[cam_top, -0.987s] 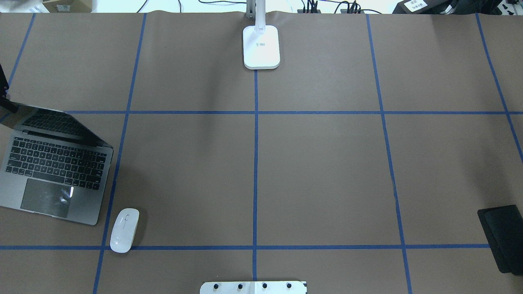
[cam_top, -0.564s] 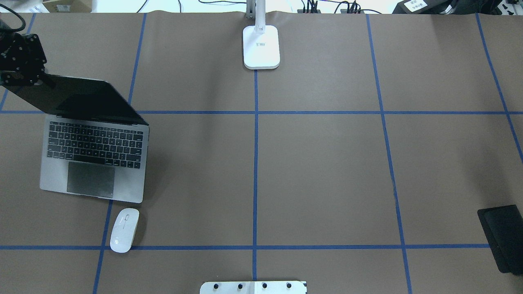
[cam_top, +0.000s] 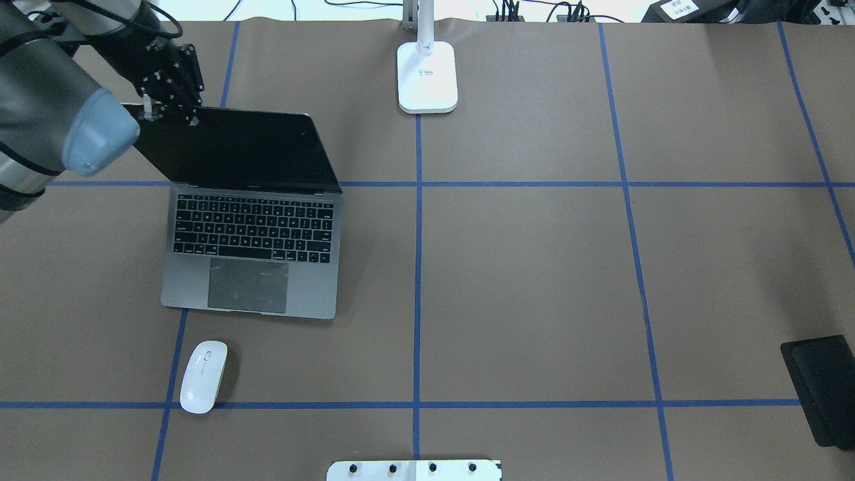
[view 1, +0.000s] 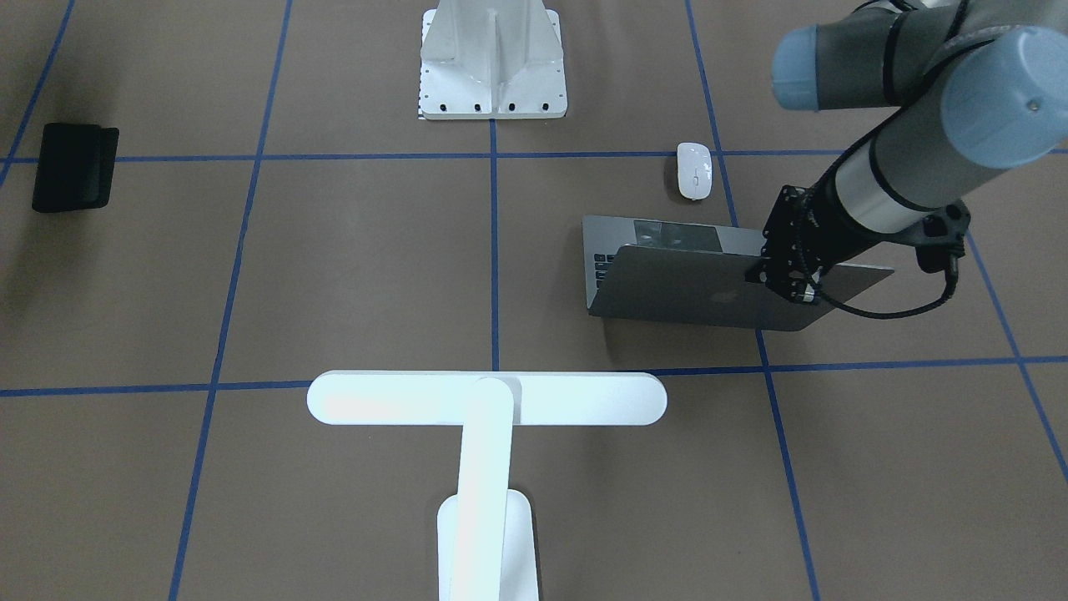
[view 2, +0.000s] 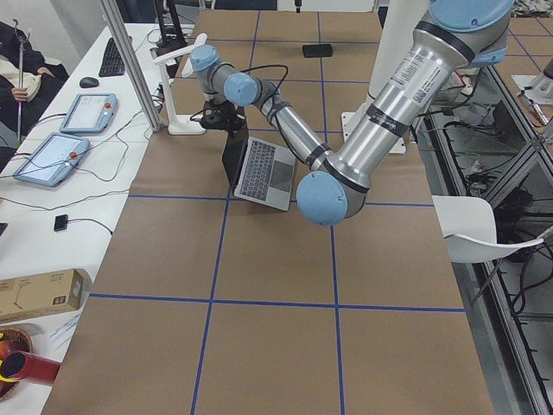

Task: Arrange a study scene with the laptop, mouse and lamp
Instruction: 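Grasp the silver laptop with the left gripper and slide it toward the lamp, then release the laptop and retract the left gripper away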

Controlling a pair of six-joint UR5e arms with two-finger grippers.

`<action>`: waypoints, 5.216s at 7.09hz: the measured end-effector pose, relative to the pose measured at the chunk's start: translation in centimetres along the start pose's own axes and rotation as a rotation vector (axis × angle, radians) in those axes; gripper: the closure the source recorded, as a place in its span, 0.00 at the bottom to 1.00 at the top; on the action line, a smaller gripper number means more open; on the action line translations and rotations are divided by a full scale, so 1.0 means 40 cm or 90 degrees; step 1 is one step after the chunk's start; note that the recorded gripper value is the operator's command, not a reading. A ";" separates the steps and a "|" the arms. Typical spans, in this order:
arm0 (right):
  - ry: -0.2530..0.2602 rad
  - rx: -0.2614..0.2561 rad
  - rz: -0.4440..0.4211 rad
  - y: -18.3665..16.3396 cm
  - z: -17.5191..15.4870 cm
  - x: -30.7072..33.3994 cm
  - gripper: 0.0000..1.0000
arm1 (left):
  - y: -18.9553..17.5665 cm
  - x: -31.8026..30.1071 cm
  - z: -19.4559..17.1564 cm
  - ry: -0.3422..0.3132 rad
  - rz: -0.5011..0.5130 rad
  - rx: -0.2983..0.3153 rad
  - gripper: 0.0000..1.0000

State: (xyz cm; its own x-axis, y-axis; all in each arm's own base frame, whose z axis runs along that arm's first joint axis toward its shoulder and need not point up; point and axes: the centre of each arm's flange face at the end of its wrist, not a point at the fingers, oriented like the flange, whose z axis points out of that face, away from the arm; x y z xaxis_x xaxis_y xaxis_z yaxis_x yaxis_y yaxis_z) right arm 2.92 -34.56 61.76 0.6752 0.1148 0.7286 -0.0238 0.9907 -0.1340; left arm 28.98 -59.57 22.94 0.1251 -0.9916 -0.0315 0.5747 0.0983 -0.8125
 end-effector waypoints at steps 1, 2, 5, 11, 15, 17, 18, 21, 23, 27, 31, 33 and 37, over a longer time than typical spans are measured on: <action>0.001 0.000 0.000 0.000 0.000 0.001 0.00 | 0.088 0.020 0.012 0.011 -0.011 0.001 1.00; 0.001 0.000 0.000 0.000 0.000 0.001 0.00 | 0.164 0.036 0.023 0.026 -0.020 -0.001 1.00; 0.002 0.001 0.001 -0.001 0.000 0.001 0.00 | 0.366 0.107 0.064 0.079 -0.033 0.000 1.00; 0.002 -0.001 0.005 -0.006 0.002 0.005 0.00 | 0.551 0.131 0.252 0.163 0.008 0.021 1.00; 0.002 -0.002 0.007 -0.009 0.003 0.006 0.00 | 0.536 0.082 0.255 0.171 0.063 0.016 0.01; 0.002 0.000 0.010 -0.013 0.000 0.002 0.00 | 0.513 0.075 0.186 0.179 0.098 0.007 0.01; 0.001 0.001 0.010 -0.015 -0.002 -0.001 0.00 | 0.476 0.047 0.136 0.177 0.131 0.002 0.01; -0.004 0.010 0.003 -0.028 -0.017 -0.019 0.00 | 0.304 -0.133 0.036 0.161 0.319 0.035 0.01; -0.006 0.018 0.008 -0.045 -0.026 -0.032 0.00 | 0.184 -0.191 0.017 0.151 0.458 0.068 0.01; 0.007 -0.006 0.032 -0.057 0.019 -0.001 0.00 | -0.004 -0.271 0.001 0.066 0.726 0.114 0.01; 0.024 -0.057 0.050 -0.057 0.114 0.041 0.00 | -0.346 -0.288 -0.035 -0.017 0.903 0.173 0.01; 0.009 -0.067 0.031 -0.060 0.151 0.030 0.00 | -0.528 -0.306 -0.080 -0.049 0.971 0.186 0.01; -0.074 -0.127 -0.009 -0.062 0.230 -0.049 0.00 | -0.698 -0.353 -0.116 -0.065 1.040 0.163 0.01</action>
State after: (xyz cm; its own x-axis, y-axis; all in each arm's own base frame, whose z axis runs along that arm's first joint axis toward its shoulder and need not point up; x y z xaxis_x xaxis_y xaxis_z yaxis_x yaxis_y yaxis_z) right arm -5.11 -36.56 66.83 0.5850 0.1208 0.8020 0.1382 0.9596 -0.2453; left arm 7.43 -48.68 43.36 0.7344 0.1734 -0.6561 -0.0993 0.9839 0.1489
